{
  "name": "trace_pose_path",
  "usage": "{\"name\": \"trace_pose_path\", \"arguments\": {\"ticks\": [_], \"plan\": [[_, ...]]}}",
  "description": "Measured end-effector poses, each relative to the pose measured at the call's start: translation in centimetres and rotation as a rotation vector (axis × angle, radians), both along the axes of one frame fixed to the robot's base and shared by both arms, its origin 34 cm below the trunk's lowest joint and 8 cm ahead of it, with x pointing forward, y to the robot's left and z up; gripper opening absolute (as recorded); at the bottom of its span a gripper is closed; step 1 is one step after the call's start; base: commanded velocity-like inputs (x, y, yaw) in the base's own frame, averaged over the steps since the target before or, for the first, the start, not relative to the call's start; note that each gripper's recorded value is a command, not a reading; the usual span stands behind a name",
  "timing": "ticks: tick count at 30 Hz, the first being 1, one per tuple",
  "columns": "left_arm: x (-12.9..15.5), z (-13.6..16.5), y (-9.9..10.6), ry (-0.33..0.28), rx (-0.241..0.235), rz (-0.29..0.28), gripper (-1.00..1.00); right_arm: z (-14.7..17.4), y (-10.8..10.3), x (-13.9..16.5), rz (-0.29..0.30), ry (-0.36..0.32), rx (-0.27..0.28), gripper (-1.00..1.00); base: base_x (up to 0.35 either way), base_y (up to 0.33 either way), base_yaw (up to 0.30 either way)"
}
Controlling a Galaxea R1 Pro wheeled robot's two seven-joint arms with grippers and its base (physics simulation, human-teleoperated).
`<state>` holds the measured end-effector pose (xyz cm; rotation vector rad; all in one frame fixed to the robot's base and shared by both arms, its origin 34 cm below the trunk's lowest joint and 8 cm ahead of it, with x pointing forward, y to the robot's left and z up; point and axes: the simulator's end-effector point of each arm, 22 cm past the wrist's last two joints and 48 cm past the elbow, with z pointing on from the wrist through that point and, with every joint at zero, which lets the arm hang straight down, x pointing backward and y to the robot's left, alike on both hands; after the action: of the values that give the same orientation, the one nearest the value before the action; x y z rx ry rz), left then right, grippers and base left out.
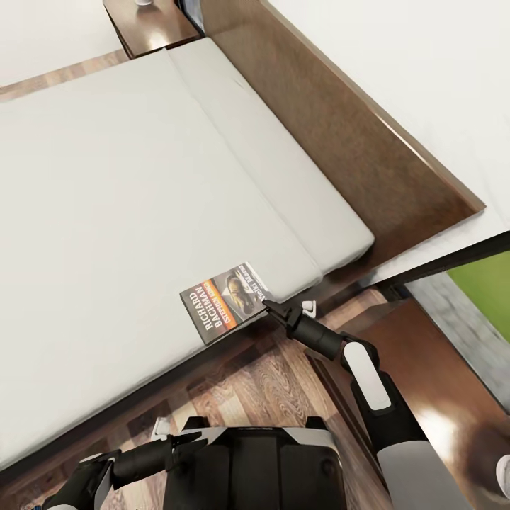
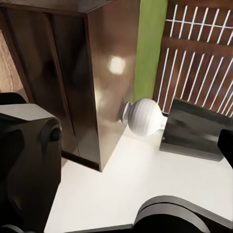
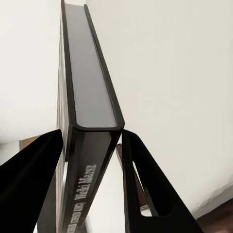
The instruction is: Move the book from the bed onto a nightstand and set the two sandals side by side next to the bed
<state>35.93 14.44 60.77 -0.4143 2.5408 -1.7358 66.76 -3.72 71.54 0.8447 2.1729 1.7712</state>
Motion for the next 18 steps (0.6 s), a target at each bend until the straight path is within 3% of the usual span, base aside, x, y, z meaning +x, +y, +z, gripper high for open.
{"name": "trace_pose_path", "arguments": {"ticks": [18], "plan": [[-0.6, 1.6, 0.0, 0.000, -0.001, 0.000, 1.00, 1.5, 0.0, -0.6, 0.002, 0.001, -0.004, -1.00, 0.000, 0.000, 0.270]]}}
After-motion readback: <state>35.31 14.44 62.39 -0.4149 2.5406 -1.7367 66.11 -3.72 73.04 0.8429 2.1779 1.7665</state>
